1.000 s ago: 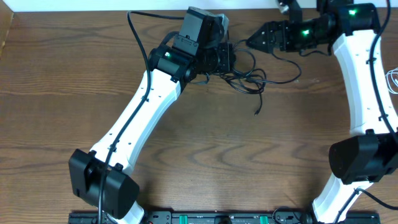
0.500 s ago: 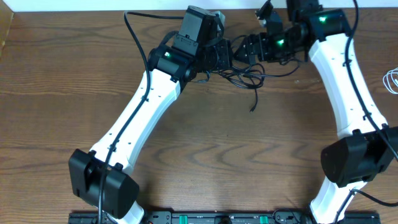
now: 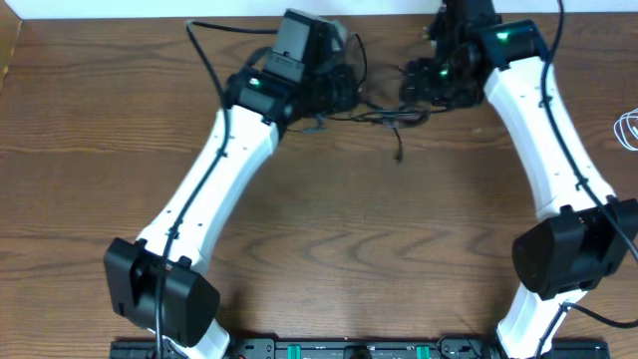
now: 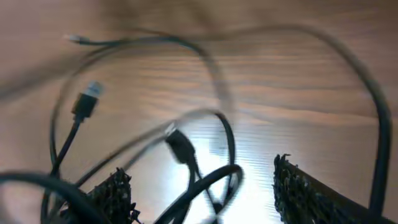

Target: Untangle cables

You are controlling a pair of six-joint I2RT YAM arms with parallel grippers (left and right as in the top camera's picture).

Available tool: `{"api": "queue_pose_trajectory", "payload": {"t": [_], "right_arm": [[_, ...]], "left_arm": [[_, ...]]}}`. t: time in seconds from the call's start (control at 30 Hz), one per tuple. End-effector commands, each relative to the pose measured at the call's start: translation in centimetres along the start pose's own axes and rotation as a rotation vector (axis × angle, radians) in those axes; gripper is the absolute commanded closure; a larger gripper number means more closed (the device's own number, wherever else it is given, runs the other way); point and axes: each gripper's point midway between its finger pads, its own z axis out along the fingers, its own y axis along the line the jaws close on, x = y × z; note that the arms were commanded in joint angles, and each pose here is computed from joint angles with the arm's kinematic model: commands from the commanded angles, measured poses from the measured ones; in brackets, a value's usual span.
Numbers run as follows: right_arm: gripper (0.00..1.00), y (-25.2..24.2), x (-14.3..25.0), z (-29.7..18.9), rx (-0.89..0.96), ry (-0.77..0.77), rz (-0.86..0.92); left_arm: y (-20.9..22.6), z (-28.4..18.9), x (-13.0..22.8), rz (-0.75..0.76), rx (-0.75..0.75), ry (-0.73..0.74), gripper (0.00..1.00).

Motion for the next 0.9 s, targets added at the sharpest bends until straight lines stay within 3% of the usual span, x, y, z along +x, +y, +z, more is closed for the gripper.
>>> {"api": "queue_pose_trajectory", "payload": {"t": [0.0,0.17,0.4,0.63,0.8,0.87], "right_arm": [[0.31,-9.7,-2.0,-1.4,0.263,-0.074,0.169],[0.32,-12.8,-2.1,-2.1,0.274,-0.071,0.247],[0.36,-11.0,-1.8,-1.7,0.109,-0.030,0.199],[0.33,-9.6,-1.8,-1.5,0.077,-0.025,0.151],[0.29,-12.4,-2.6,-2.4,0.078,-0.059,0.271],[0.27,-14.1,-2.7,-3.2,0.051,-0.070,0.322]], "left_arm": [[7.4,-2.3,-3.6,-0.042,-0.258,-0.134,0.93],[11.0,-3.6,-4.4,-0.040,-0.367,-0.148,0.93],[12.0,-4.0,-4.4,-0.046,-0.377,-0.136,0.92],[7.4,-2.3,-2.5,0.076,-0.154,-0.026,0.92],[3.0,0.2,-1.0,0.179,-0.019,0.022,0.92],[0.4,2.2,-0.5,0.246,0.035,0.012,0.84]]}}
